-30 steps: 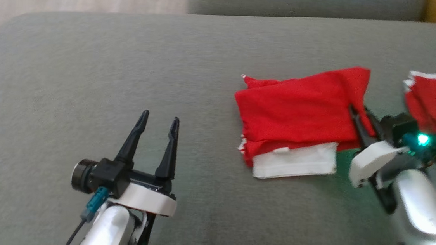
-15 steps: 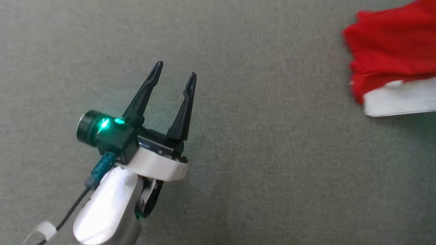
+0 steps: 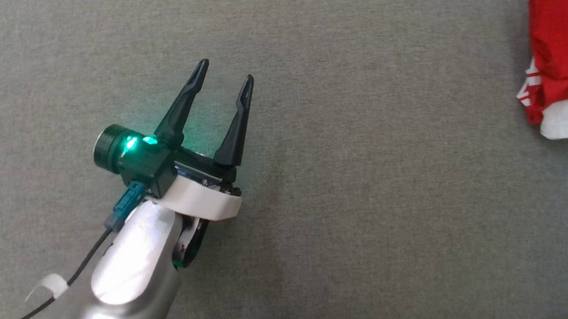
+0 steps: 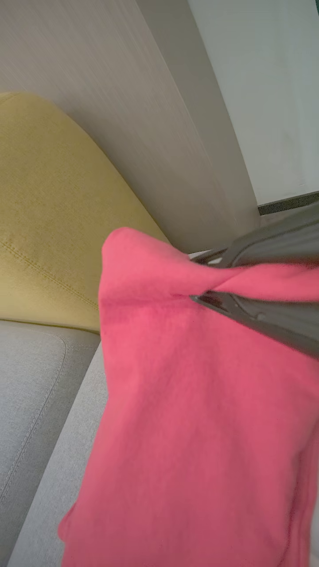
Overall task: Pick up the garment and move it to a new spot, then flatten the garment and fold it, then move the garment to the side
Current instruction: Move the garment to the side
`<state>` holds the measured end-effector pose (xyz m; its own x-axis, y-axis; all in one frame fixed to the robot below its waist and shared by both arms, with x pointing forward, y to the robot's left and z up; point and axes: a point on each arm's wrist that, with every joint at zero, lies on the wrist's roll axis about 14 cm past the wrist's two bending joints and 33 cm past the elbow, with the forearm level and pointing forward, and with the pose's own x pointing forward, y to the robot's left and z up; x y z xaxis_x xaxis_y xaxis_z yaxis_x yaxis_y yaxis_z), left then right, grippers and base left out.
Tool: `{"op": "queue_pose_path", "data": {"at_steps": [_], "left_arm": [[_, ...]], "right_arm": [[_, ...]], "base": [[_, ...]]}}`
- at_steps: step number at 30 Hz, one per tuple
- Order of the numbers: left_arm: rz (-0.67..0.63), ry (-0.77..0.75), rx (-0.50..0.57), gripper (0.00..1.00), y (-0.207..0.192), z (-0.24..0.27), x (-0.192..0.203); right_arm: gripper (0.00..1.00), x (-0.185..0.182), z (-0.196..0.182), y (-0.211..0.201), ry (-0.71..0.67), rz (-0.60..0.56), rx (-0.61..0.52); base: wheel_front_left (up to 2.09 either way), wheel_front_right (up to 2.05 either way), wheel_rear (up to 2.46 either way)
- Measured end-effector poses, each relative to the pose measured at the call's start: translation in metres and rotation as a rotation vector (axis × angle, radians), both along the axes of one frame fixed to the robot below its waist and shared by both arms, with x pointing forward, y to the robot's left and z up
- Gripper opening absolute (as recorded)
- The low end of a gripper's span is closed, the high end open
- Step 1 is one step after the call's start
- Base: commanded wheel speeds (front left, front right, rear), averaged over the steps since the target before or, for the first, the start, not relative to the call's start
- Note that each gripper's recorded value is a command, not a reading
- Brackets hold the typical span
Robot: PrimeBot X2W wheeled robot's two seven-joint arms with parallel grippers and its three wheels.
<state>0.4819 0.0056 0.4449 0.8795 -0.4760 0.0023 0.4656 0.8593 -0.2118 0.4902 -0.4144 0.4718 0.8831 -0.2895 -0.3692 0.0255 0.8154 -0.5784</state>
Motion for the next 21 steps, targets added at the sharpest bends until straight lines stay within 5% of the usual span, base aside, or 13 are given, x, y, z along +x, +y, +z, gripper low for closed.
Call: {"op": "queue_pose_path", "data": {"at_steps": [3,4,5,6,14,21], "left_arm": [[0.016,0.008,0.005,1.0,0.006,-0.004,0.001],[0.017,0.008,0.005,1.0,0.007,-0.004,0.001],[0.016,0.008,0.005,1.0,0.008,-0.003,0.001],[0.017,0.006,0.005,1.0,0.008,-0.003,0.001],[0.031,-0.046,0.004,1.0,0.012,0.021,0.0],[0.09,-0.104,0.009,1.0,0.028,0.053,-0.015]], "right_arm": [[0.0,0.001,-0.007,-0.003,0.014,-0.014,0.001],[0.25,0.001,-0.008,-0.004,0.015,-0.018,0.001],[0.89,0.001,-0.008,-0.005,0.015,-0.022,-0.003],[1.0,0.001,-0.006,-0.007,0.011,-0.027,-0.005],[1.0,0.006,0.025,0.014,-0.122,-0.002,0.03],[1.0,0.007,0.075,0.084,-0.345,0.126,0.169]], "base": [[0.0,0.0,0.0],[0.0,0.0,0.0],[0.0,0.0,0.0],[0.0,0.0,0.0],[0.0,0.0,0.0],[0.0,0.0,0.0]]}}
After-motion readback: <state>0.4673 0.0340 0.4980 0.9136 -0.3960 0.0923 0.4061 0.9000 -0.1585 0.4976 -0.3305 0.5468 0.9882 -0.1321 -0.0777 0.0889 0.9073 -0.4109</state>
